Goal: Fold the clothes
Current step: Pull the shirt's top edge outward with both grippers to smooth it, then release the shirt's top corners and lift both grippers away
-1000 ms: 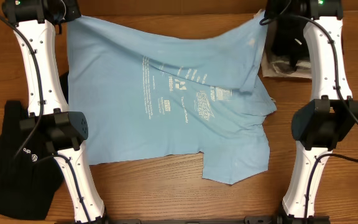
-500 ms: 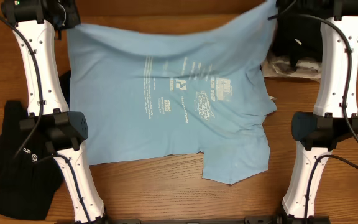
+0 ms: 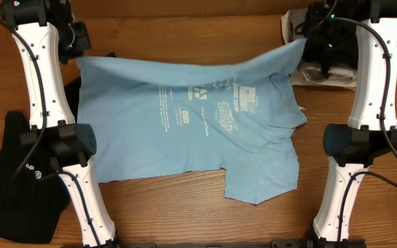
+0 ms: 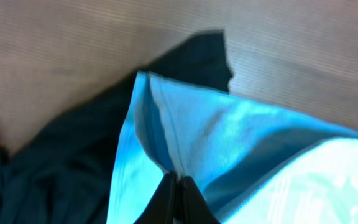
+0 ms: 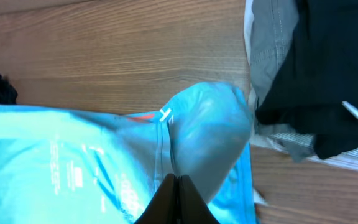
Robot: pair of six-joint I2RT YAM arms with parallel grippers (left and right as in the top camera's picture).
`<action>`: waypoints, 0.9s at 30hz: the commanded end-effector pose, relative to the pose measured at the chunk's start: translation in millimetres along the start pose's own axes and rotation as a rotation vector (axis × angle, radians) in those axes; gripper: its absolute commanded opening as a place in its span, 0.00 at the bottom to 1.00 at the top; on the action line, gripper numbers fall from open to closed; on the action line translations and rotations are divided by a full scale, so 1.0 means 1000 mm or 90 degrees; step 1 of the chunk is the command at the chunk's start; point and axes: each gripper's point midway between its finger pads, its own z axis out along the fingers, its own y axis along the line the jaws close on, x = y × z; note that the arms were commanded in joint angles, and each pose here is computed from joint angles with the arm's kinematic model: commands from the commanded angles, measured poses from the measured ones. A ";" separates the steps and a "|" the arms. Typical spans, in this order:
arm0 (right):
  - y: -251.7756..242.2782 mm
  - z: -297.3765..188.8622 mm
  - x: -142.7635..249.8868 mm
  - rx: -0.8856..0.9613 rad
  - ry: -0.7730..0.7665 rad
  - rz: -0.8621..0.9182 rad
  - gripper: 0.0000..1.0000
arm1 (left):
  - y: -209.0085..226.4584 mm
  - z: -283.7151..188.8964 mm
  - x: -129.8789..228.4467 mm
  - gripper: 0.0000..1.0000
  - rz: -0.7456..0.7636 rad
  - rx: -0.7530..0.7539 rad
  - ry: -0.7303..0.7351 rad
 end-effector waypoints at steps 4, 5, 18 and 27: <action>0.000 0.013 0.011 0.003 0.039 0.064 0.04 | 0.014 -0.004 0.011 0.04 0.008 -0.040 0.025; 0.000 0.020 0.017 0.003 0.056 0.070 0.04 | 0.015 0.001 0.015 0.04 0.008 -0.041 0.038; -0.032 0.084 0.096 0.063 0.274 0.139 0.04 | 0.021 0.053 0.067 0.04 0.052 -0.052 0.205; -0.058 0.107 0.138 0.117 0.365 0.155 0.04 | 0.020 0.081 0.089 0.04 0.071 -0.053 0.264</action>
